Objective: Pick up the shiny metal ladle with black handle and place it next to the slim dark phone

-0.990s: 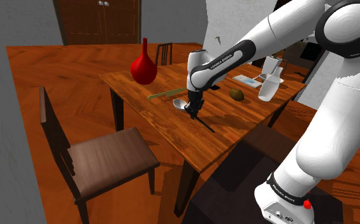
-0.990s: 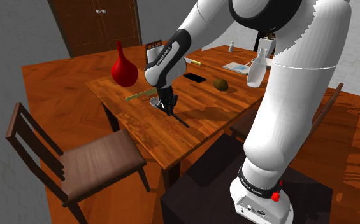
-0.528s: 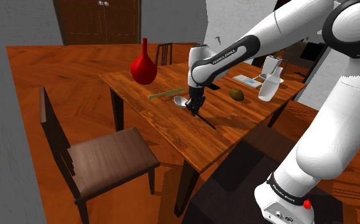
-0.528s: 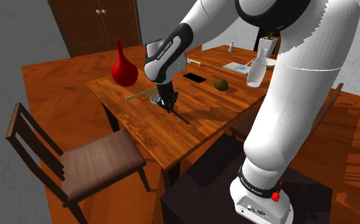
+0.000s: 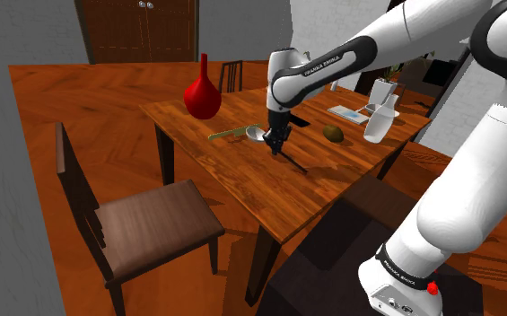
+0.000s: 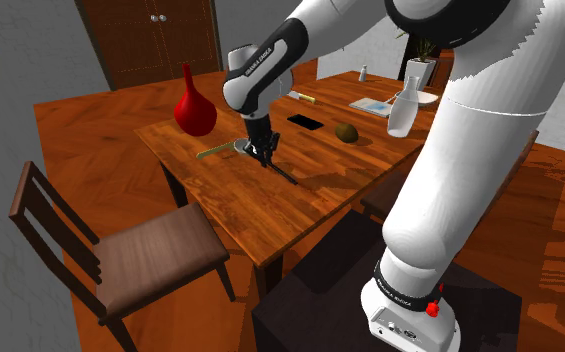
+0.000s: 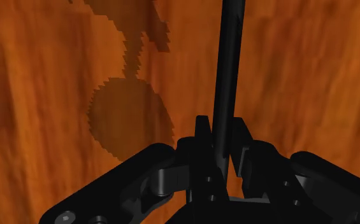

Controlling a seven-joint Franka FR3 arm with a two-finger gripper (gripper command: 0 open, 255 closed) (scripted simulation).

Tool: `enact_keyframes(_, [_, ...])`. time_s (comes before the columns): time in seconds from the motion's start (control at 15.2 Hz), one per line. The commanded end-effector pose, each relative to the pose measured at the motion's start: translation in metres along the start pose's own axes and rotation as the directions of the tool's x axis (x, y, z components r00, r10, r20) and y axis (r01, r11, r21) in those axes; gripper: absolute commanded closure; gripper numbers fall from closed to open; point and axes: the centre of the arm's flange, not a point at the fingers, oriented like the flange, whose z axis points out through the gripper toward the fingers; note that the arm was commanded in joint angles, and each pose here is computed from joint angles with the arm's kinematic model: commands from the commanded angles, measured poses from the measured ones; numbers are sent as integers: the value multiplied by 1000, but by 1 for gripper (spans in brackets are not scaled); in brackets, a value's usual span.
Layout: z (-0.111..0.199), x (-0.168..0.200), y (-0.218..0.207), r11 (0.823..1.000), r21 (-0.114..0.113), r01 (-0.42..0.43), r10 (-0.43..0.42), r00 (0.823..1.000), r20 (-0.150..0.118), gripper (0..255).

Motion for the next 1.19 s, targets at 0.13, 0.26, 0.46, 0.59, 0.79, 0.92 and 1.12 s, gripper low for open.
enact_keyframes(0.13, [-21, -3, 1, 1000, 0, 0, 0, 1000, 0, 255])
enact_keyframes(0.26, [-32, -4, 2, 1000, 0, 0, 0, 1000, 0, 255])
enact_keyframes(0.46, [-47, -6, 3, 1000, 0, 0, 0, 1000, 0, 255])
enact_keyframes(0.59, [-45, 1, 29, 1000, 0, 0, 0, 1000, 0, 255])
enact_keyframes(0.79, [-43, 10, 67, 1000, 0, 0, 0, 1000, 0, 255])
enact_keyframes(0.92, [-42, 17, 93, 1000, 0, 0, 0, 1000, 0, 255])
enact_keyframes(1.12, [-39, 26, 131, 1000, 0, 0, 0, 1000, 0, 255])
